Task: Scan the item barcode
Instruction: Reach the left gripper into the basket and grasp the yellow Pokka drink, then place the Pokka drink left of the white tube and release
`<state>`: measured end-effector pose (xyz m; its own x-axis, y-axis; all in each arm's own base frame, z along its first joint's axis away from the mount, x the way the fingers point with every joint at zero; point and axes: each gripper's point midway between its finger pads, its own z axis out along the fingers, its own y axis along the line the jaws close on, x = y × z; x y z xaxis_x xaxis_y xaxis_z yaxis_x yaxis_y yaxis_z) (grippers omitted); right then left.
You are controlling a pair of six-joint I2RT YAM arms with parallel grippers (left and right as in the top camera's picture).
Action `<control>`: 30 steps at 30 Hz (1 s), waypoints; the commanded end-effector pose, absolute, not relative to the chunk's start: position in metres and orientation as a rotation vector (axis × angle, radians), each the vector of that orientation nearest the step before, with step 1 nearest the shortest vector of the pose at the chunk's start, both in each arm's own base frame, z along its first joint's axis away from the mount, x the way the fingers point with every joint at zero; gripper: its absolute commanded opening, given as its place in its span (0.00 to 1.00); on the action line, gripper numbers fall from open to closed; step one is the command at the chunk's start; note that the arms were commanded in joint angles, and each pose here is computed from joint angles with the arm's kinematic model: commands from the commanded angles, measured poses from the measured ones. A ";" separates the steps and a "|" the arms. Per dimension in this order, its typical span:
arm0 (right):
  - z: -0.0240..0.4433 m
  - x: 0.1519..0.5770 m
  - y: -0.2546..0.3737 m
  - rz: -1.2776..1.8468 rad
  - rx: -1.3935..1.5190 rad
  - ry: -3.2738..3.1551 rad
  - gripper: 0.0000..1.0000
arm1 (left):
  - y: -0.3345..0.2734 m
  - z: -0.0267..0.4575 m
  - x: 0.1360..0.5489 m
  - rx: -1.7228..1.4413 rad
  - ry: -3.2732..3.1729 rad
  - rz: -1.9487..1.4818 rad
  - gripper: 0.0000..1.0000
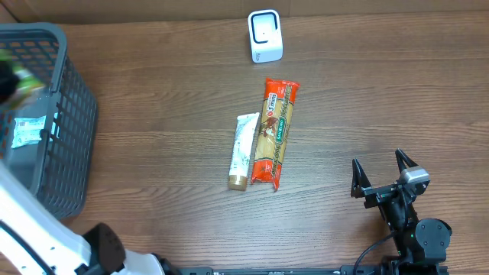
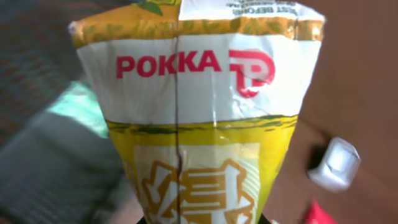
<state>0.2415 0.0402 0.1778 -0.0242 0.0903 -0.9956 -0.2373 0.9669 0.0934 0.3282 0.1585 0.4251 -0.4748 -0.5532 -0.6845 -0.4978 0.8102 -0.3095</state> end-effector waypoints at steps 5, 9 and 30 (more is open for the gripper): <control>0.176 0.242 0.041 0.265 -0.116 1.571 1.00 | 0.064 0.403 0.355 -0.436 2.358 -0.090 0.04; 0.176 0.242 0.041 0.265 -0.116 1.571 1.00 | 0.024 0.378 0.359 -0.312 2.470 -0.089 0.04; 0.176 0.242 0.041 0.265 -0.116 1.571 1.00 | -0.080 0.105 0.332 -0.009 3.003 -0.109 0.04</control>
<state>0.2415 0.0401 0.1778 -0.0242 0.0903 -0.9956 -0.2370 0.9670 0.0934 0.3414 -0.0767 0.1312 -0.9874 0.0145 -0.1578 0.0268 0.9967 -0.0765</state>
